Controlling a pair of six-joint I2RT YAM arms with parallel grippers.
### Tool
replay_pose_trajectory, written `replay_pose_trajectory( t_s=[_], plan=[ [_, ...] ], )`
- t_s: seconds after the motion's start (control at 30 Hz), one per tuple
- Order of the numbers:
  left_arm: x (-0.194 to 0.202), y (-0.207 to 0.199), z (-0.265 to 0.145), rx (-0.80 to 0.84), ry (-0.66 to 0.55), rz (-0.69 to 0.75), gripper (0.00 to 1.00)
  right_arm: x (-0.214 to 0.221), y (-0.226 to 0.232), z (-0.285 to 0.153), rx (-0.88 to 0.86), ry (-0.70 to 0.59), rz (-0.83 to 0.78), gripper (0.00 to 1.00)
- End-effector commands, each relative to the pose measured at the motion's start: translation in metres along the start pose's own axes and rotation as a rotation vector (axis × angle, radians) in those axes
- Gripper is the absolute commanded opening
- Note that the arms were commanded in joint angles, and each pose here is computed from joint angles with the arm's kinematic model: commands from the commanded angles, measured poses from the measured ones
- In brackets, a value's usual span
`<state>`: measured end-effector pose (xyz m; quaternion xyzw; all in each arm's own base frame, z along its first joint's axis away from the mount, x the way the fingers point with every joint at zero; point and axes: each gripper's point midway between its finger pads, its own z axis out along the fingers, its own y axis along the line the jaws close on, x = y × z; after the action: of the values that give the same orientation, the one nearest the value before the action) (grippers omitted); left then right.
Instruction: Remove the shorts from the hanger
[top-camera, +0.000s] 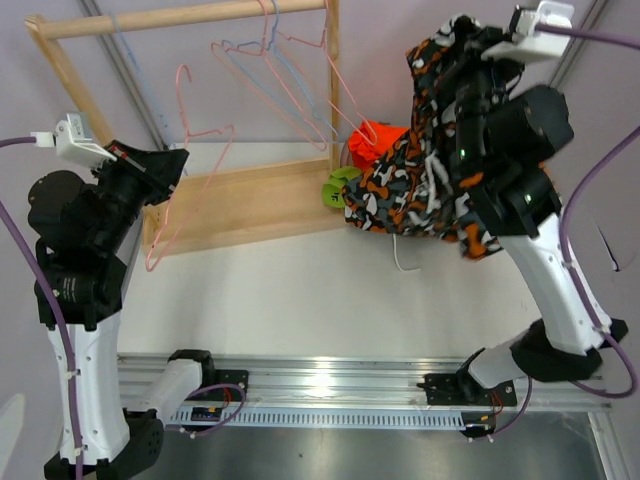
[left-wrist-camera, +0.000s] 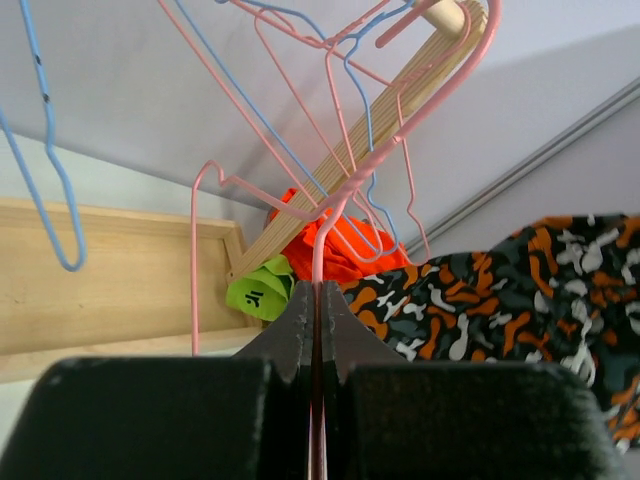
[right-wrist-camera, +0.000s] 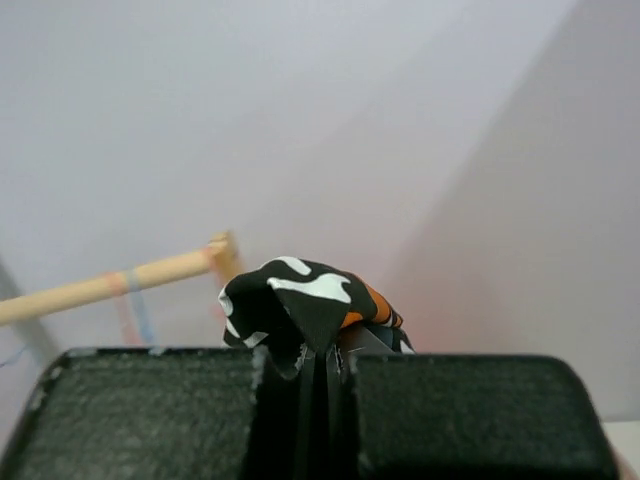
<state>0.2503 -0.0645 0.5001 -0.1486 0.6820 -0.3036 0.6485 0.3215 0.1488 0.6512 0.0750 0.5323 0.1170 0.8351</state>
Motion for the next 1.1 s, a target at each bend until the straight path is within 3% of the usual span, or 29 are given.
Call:
replay_pose_trajectory(
  t_s=[0.0, 0.03, 0.2, 0.43, 0.53, 0.57, 0.6, 0.67, 0.83, 1.07],
  plan=[
    [-0.011, -0.011, -0.002, 0.057, -0.047, 0.050, 0.00, -0.001, -0.012, 0.041, -0.015, -0.032, -0.068, 0.00],
    [-0.010, -0.012, -0.001, 0.063, -0.042, 0.049, 0.00, -0.024, -0.019, 0.043, -0.006, -0.077, -0.048, 0.00],
    [-0.005, -0.006, 0.004, 0.058, -0.033, 0.054, 0.00, -0.021, -0.047, 0.079, 0.008, -0.123, -0.031, 0.00],
    [-0.002, 0.000, 0.011, 0.042, -0.030, 0.054, 0.00, 0.050, -0.088, 0.121, 0.049, -0.010, 0.013, 0.00],
    [-0.005, 0.000, 0.012, 0.041, -0.042, 0.055, 0.00, 0.125, -0.092, 0.121, 0.037, 0.118, 0.058, 0.00],
    [-0.006, 0.000, 0.014, 0.042, -0.045, 0.054, 0.00, 0.128, -0.091, 0.113, 0.020, 0.122, 0.079, 0.00],
    [-0.006, 0.001, 0.016, 0.038, -0.042, 0.051, 0.00, 0.190, -0.099, 0.103, 0.039, 0.234, 0.097, 0.00],
    [-0.010, -0.001, 0.018, 0.042, -0.047, 0.056, 0.00, 0.213, -0.097, 0.093, 0.020, 0.239, 0.132, 0.00],
    [-0.013, 0.002, 0.033, 0.028, -0.035, 0.059, 0.00, 0.340, -0.111, 0.040, 0.054, 0.453, 0.179, 0.00],
    [-0.025, 0.007, 0.062, 0.003, -0.048, 0.068, 0.00, 0.433, -0.128, -0.019, 0.086, 0.618, 0.234, 0.00]
  ],
)
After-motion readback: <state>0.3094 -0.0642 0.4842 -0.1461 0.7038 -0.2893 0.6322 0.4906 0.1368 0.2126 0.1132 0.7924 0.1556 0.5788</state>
